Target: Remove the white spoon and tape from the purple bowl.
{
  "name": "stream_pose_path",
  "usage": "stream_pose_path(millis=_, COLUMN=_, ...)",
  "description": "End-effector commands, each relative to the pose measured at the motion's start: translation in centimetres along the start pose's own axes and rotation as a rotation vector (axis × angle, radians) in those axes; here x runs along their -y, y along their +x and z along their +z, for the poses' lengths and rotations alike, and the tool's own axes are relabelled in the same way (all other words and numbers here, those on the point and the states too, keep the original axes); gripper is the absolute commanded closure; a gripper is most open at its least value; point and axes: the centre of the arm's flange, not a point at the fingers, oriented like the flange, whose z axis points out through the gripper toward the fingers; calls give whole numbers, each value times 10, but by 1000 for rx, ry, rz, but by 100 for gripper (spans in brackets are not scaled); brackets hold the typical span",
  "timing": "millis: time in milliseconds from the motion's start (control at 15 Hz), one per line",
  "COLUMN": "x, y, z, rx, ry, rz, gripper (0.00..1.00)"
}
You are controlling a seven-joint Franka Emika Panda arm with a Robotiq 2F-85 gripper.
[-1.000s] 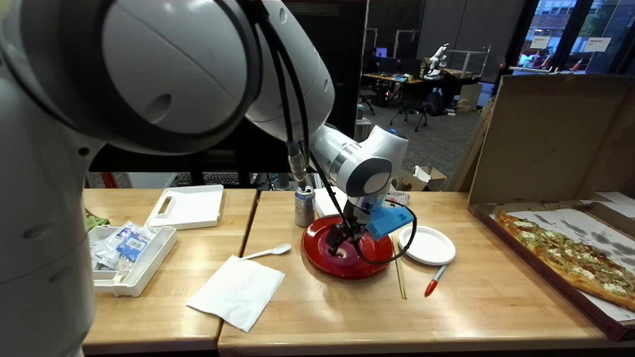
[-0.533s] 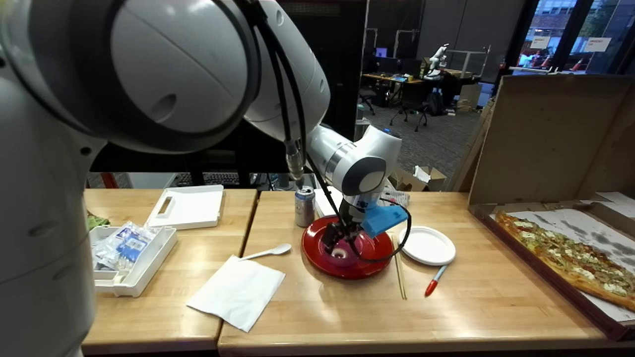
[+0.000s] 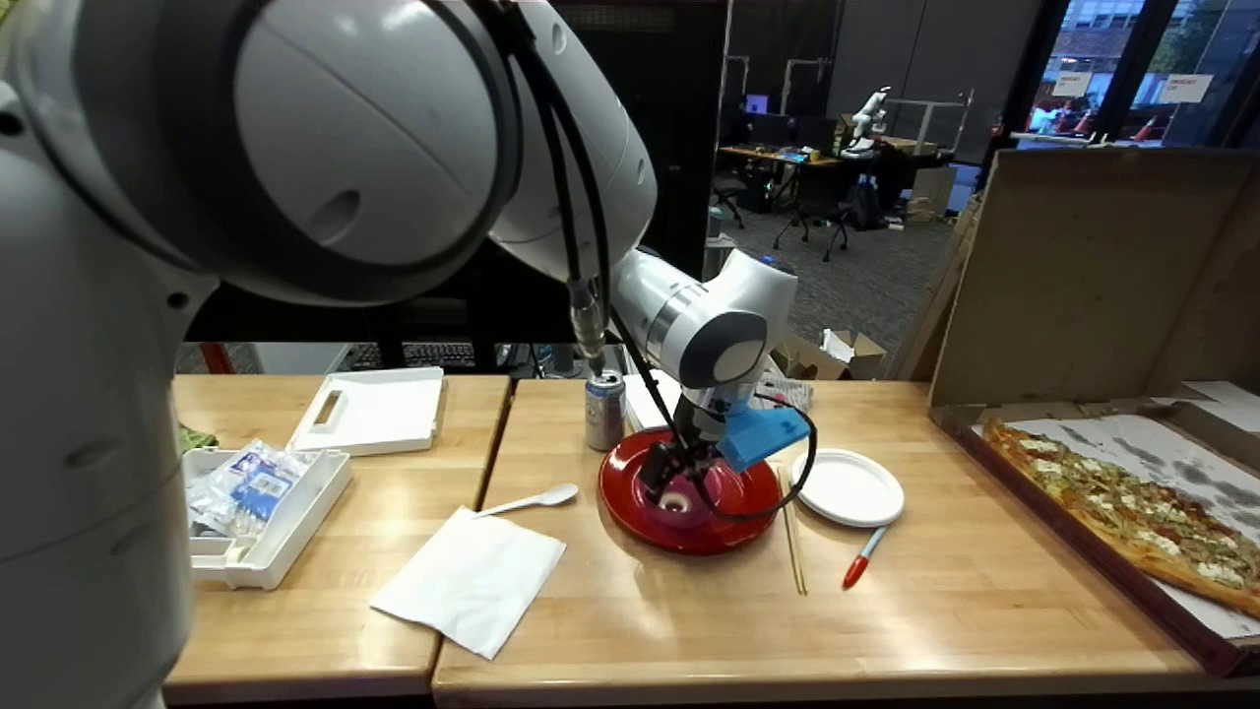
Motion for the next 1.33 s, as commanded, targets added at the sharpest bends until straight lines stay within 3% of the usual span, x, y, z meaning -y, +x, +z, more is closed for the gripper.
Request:
stream_pose_path(millis=0, x=-4, y=1, z=1, rx=27, ry=-8, rz=2, gripper=15)
stream_pose_path(millis=200, x=-7, y=3, z=6, rx=46, ry=-7, rz=-2, gripper=24)
stream_pose_path(millis=400, x=-9, y=3, z=10, rx=64, ry=-7, rz=-8, gripper=20)
stream_pose_path(millis=533, x=-10, y=4, z=9, rx=67, ry=-12, rz=-12, gripper=46)
stream_pose_path(millis=800, x=-11, y=6, z=6, rx=72, ry=-22, rz=-20, gripper=75)
stream_pose_path(millis=1267, x=-7, y=9, z=-1, rx=60, ry=-38, rz=-32, gripper=76)
